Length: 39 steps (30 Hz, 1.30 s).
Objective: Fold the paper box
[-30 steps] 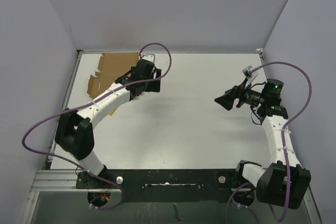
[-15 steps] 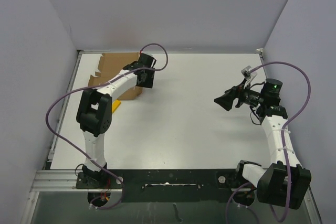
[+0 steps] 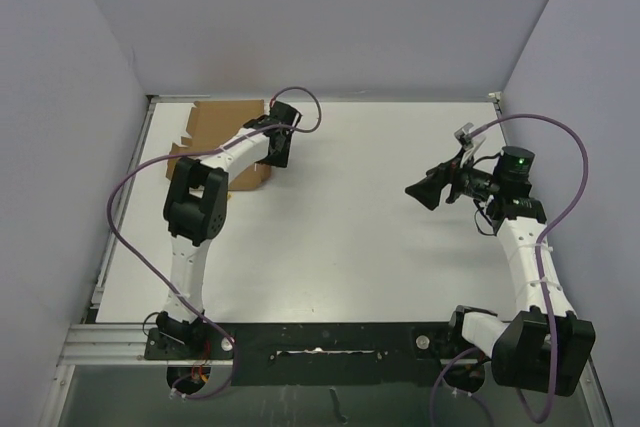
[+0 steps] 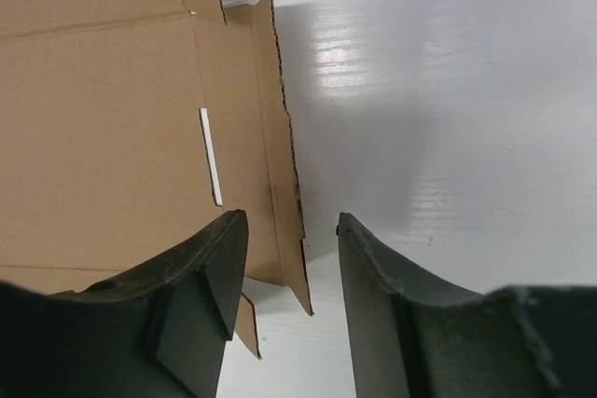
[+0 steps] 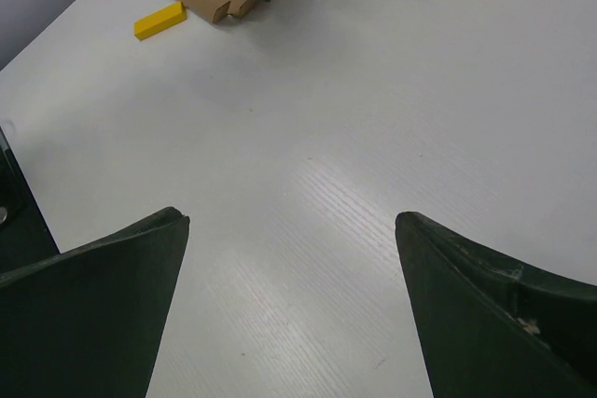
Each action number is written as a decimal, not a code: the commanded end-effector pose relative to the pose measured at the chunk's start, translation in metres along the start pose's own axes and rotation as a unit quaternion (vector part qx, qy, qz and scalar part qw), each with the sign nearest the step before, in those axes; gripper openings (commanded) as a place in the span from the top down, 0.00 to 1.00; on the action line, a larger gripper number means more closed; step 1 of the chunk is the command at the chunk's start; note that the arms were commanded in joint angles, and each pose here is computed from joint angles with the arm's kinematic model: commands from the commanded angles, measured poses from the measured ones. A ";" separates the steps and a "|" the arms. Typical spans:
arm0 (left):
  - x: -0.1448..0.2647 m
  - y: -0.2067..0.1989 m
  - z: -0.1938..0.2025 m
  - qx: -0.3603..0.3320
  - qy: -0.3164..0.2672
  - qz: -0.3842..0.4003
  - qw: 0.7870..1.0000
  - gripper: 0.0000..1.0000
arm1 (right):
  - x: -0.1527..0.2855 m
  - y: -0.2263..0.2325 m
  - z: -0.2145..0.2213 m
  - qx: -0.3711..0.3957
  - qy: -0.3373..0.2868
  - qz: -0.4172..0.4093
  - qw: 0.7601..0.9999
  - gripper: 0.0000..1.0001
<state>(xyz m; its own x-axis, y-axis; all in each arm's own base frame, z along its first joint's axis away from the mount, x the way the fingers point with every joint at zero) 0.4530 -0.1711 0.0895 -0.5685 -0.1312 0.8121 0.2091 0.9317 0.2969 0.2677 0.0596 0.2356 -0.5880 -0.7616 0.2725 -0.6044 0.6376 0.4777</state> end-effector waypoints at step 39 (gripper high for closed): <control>0.188 -0.190 0.043 -0.189 -0.218 0.281 0.915 1.00 | 0.006 0.000 -0.026 0.055 -0.013 0.046 0.997 0.02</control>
<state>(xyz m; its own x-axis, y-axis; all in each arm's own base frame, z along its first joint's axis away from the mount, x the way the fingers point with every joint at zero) 0.3007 -0.3390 0.1371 -0.5532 0.4117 0.7242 0.7273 0.6626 0.1788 0.2708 0.0585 0.2383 -0.6096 -0.7272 0.3155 -0.5893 0.6820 0.4333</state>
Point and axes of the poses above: each gripper's point midway between its finger pads, its own x axis back along the fingers, its own y axis along the line the jaws close on, z = x × y, the point moved 5 cm from there along x, back along the fingers, and after that the axes turned 11 degrees about -x, right-handed, at the moved point
